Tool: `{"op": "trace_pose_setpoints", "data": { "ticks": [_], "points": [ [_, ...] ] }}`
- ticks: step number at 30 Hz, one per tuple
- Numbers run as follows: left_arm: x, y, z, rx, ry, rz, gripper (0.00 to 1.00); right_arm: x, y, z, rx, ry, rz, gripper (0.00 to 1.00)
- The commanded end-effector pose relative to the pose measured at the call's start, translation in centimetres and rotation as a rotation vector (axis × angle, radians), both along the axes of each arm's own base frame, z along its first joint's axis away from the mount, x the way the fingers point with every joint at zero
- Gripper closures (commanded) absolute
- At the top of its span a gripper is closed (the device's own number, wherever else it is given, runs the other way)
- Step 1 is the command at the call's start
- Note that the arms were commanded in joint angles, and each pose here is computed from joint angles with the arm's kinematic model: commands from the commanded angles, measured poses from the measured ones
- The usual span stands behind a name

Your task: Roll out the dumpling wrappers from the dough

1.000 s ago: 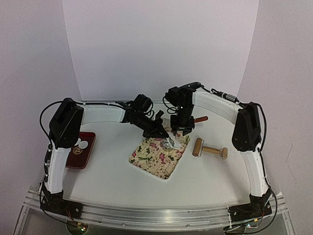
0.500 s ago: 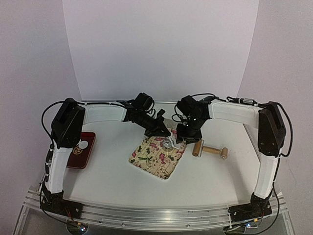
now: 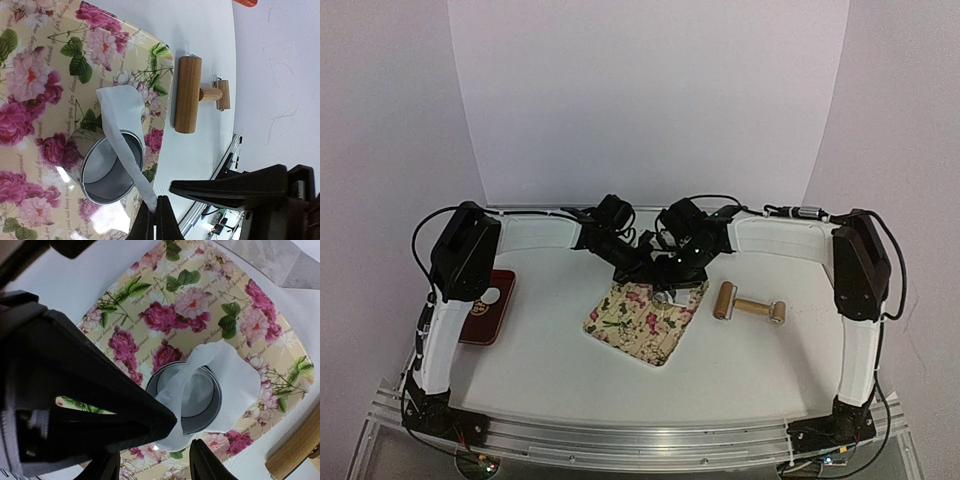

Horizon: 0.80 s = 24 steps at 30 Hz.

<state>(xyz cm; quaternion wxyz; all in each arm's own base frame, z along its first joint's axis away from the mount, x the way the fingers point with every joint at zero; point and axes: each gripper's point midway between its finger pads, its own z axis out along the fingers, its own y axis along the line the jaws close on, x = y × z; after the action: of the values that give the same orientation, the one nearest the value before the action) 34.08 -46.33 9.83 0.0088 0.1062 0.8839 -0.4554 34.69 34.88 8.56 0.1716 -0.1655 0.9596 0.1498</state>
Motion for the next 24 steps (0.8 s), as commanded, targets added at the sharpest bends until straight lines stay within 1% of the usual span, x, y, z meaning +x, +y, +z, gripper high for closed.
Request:
{"op": "trace_pose_setpoints", "data": {
  "ticks": [1, 4, 7, 10, 14, 16, 18, 20, 21, 24],
  "points": [
    [-0.3, -1.5, 2.4, -0.051, -0.022, -0.033, 1.00, 0.8, 1.5, 0.8, 0.032, -0.054, 0.033, 0.55],
    [0.0, -1.6, 2.4, -0.049, -0.028, -0.030, 1.00, 0.0, 1.6, 0.4, 0.024, -0.044, 0.046, 0.56],
    [0.1, -1.6, 2.7, -0.048, -0.035, -0.032, 1.00, -0.2, 0.5, -0.3, -0.016, -0.049, 0.013, 0.57],
    [0.0, -1.6, 2.8, -0.051, -0.036, -0.036, 1.00, 0.0, 0.0, -1.0, -0.050, -0.057, -0.004, 0.61],
    [0.0, -1.7, 3.0, -0.057, -0.038, -0.042, 0.99, 1.2, 0.0, -1.0, -0.075, -0.081, -0.047, 0.70],
    [0.0, -1.7, 3.0, -0.054, -0.036, -0.044, 0.99, 1.7, 0.1, -0.6, -0.074, -0.093, -0.064, 0.78],
    [-0.1, -1.6, 2.9, -0.051, -0.037, -0.046, 0.97, 2.2, -0.3, -0.4, -0.096, -0.114, -0.082, 0.89],
    [-0.1, -1.5, 2.9, -0.045, -0.042, -0.048, 0.93, 2.3, -1.0, -0.4, -0.126, -0.122, -0.103, 0.99],
    [-0.1, -1.4, 2.9, -0.040, -0.046, -0.046, 0.90, 2.3, -1.5, -0.4, -0.146, -0.126, -0.122, 1.00],
    [0.1, -1.0, 3.1, -0.016, -0.075, -0.042, 0.77, 2.2, -3.6, -0.1, -0.210, -0.145, -0.195, 1.00]
  ]
}}
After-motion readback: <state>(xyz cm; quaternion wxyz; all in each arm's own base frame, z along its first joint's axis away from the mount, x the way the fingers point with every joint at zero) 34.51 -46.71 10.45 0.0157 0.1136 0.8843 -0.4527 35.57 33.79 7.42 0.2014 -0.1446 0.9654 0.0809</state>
